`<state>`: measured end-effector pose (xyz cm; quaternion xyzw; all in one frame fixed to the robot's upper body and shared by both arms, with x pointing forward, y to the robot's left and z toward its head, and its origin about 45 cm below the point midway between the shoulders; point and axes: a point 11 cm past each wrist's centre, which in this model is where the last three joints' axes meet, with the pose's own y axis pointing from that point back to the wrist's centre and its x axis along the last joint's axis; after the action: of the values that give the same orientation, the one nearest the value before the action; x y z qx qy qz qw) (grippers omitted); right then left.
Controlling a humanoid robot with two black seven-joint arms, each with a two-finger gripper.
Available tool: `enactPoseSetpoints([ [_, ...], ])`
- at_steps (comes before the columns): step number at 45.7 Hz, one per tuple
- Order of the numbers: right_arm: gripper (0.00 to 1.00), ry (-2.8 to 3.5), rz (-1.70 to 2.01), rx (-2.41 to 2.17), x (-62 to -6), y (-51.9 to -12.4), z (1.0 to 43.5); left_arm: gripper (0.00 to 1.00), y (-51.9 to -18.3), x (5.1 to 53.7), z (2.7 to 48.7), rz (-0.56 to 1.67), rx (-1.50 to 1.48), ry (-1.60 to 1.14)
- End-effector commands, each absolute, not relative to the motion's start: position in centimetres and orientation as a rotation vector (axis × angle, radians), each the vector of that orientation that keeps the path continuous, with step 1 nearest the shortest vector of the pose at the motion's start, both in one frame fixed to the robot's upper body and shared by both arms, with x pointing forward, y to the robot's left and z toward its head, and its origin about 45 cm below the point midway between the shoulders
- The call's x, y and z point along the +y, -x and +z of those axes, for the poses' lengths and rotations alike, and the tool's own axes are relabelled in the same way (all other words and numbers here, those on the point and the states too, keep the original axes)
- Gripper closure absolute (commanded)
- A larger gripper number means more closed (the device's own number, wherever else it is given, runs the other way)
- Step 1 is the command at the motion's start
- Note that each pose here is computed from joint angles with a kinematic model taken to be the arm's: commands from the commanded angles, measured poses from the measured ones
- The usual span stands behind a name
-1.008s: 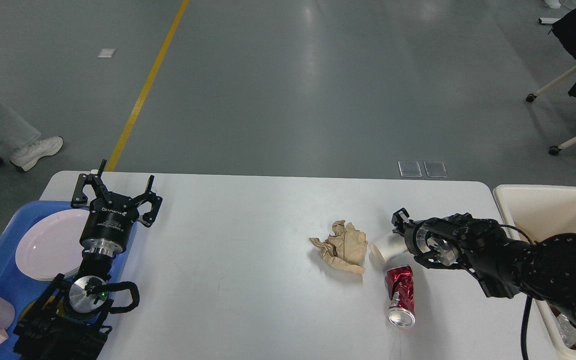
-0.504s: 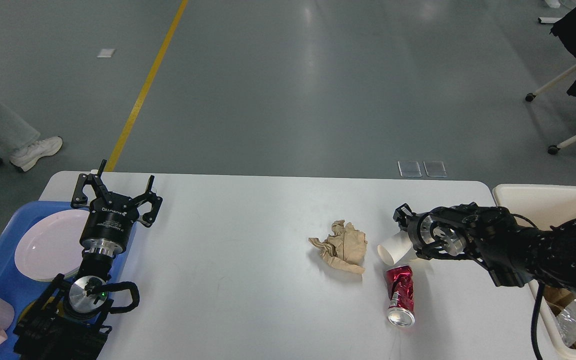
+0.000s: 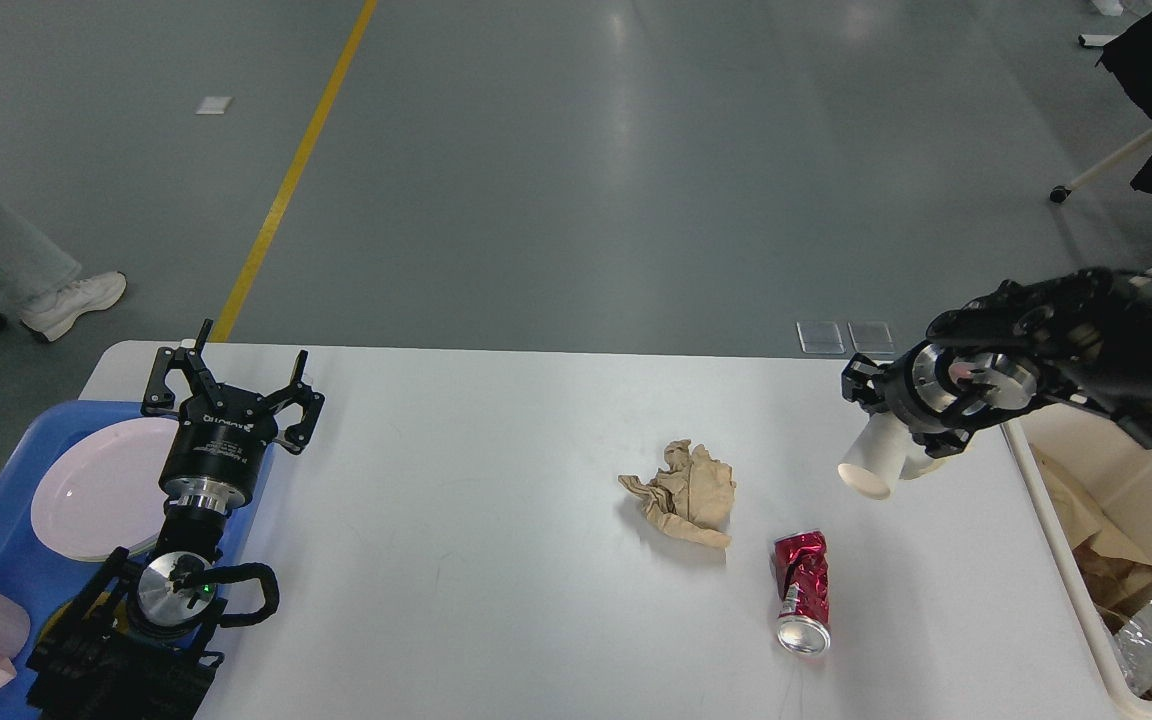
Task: Tidy desktop
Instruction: 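Carry the paper cup over the bin and release it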
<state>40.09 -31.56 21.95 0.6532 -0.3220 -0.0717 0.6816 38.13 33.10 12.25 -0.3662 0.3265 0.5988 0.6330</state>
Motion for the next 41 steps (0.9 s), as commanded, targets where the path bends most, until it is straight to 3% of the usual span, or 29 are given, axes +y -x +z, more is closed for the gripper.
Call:
enactPoseSetpoints([
  [1,1.00,-1.416,-0.162,-0.562,-32.5,-38.6,28.0,0.04,-38.1,33.1,12.2,1.370,0.748,0.838],
  [7,1.00,-1.384,-0.160,-0.422,-32.7,-36.2,32.4,0.03,-38.1,33.1,12.3,1.370,0.746,0.837],
  [14,1.00,-1.438,-0.104,-0.308,-32.5,-32.9,34.1,0.04,-38.1,33.1,12.3,1.370,0.746,0.837],
  [31,1.00,-1.483,-0.136,-0.341,-35.9,-31.0,34.2,0.03,-38.1,33.1,12.2,1.371,0.748,0.837],
  [41,1.00,-1.445,-0.180,-0.473,-44.9,-29.0,29.9,0.04,-38.1,33.1,12.2,1.371,0.747,0.836],
])
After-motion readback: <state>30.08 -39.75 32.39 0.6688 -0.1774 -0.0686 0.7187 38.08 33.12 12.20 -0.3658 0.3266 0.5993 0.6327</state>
